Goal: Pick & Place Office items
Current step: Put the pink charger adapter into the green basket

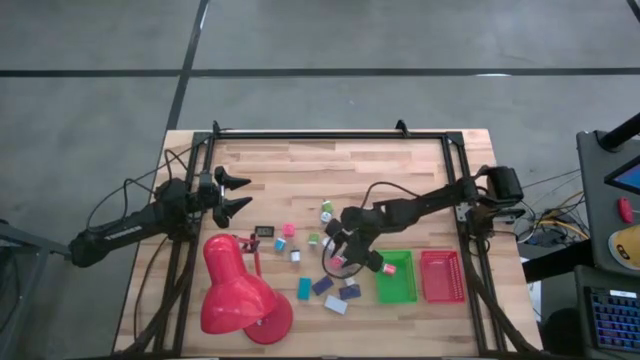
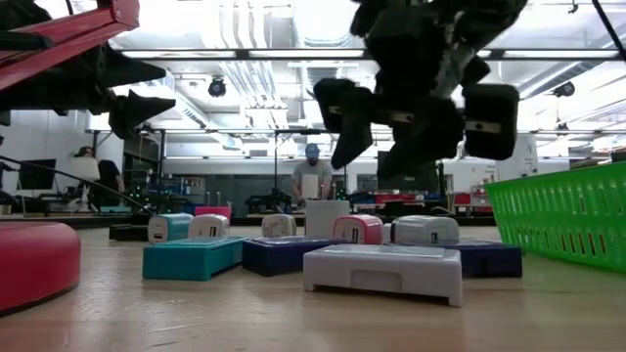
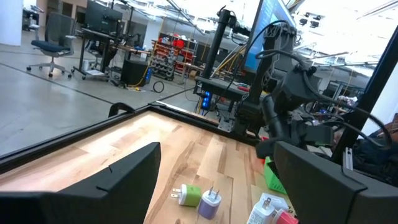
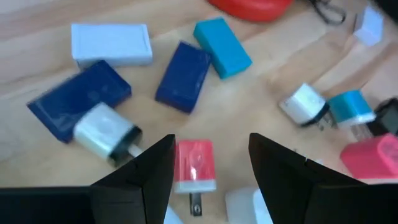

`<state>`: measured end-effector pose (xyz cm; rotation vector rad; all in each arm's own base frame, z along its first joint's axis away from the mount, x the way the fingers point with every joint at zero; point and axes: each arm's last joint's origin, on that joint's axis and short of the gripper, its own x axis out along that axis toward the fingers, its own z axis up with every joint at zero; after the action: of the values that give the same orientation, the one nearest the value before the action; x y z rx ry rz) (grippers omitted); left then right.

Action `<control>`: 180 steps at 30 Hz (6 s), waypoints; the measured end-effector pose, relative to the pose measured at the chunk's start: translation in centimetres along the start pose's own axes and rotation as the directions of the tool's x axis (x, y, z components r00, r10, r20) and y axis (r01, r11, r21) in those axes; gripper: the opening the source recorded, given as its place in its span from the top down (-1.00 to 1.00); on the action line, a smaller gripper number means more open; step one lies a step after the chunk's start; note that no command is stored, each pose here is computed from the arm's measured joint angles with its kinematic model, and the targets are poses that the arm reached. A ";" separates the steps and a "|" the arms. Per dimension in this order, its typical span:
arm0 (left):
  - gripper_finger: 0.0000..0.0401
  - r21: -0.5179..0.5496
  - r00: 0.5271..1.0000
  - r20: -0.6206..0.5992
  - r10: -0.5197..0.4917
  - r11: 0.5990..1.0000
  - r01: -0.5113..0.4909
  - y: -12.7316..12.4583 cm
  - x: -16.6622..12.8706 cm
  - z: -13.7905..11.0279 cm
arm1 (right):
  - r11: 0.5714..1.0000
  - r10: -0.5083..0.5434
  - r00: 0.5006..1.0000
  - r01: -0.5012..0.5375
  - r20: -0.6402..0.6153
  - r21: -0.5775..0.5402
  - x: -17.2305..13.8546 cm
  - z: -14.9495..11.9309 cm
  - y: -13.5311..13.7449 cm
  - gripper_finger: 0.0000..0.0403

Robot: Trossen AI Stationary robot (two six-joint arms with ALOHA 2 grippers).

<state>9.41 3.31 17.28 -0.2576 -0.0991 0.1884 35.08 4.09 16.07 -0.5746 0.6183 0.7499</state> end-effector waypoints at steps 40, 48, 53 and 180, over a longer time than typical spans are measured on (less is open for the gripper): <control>-0.59 -0.001 1.000 -0.007 0.002 1.000 -0.002 0.0 0.0 -0.1 | 0.971 -0.047 0.983 0.086 -0.179 0.222 1.9 -0.4 -1.9 0.31; -0.59 -0.002 1.000 -0.007 0.002 1.000 -0.002 0.0 0.0 -0.1 | 0.986 -0.019 0.985 0.048 -0.173 0.162 1.9 -0.6 -1.5 0.20; -0.59 -0.001 1.000 -0.007 0.002 1.000 -0.002 0.0 0.0 -0.1 | 0.989 -0.018 0.985 0.043 -0.172 0.143 2.0 -0.6 -1.5 -0.04; -0.59 -0.003 1.000 -0.013 0.004 1.000 -0.004 0.0 0.0 -0.1 | 0.991 -0.028 0.976 0.056 -0.218 0.124 2.8 -0.8 -1.8 0.31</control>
<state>9.46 3.33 17.16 -0.2617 -0.0857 0.1903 37.84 3.69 14.08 -0.5515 0.8470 0.6065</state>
